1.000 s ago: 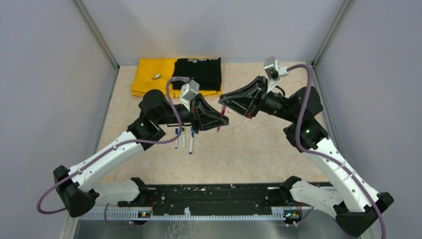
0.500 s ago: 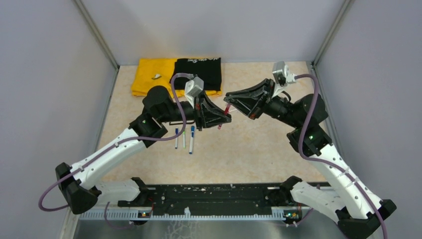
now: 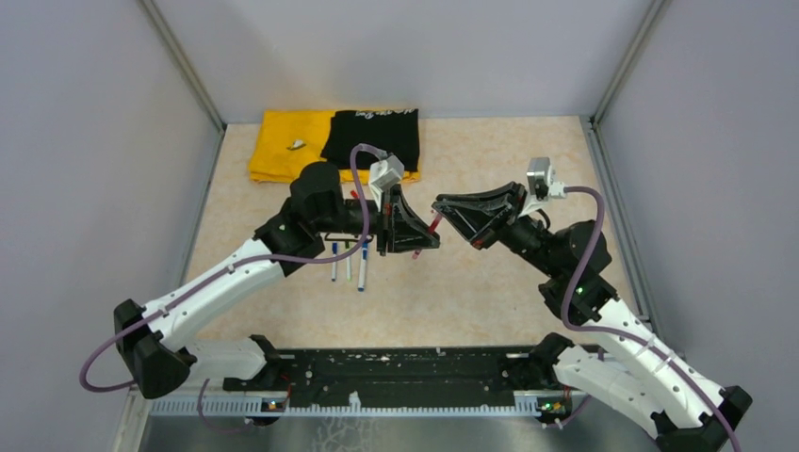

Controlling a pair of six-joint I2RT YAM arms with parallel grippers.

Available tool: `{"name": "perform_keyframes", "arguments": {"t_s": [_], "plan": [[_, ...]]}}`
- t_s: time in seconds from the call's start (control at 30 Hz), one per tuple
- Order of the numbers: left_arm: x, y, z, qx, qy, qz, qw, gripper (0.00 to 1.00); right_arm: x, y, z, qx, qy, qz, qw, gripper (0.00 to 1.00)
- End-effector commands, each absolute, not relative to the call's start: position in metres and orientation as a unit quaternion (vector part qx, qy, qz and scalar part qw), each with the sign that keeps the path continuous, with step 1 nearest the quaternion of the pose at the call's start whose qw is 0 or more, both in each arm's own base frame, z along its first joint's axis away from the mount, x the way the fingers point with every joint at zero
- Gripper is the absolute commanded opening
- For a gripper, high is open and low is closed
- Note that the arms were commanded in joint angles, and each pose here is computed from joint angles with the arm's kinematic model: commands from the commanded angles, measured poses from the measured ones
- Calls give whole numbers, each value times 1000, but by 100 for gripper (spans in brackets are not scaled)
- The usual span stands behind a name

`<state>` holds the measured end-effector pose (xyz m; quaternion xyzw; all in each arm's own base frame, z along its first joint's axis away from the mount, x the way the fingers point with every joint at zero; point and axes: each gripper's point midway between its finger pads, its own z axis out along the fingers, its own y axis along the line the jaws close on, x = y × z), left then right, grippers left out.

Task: Insert the pens into the pen caps
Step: Press the pen cap onto the pen.

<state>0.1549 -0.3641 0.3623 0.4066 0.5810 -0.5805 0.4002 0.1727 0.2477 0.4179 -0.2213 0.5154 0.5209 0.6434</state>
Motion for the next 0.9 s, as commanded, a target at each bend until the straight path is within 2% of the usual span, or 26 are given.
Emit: {"name": "perform_keyframes", "arguments": {"t_s": [0.0,0.53,0.7,0.87], "plan": [[167,-350,496,362,428,-597,574,0,129,279,272,-302,667,540,416,0],[172,-349,496,355,434,-591,580,0,106,287,222,-324,691,535,363,0],[176,-350,478,358,454,-584,570,0,133,280,258,-290,695,497,431,0],[178,-357,437,380,489,-573,537,0,166,279,339,-266,661,469,521,0]]}}
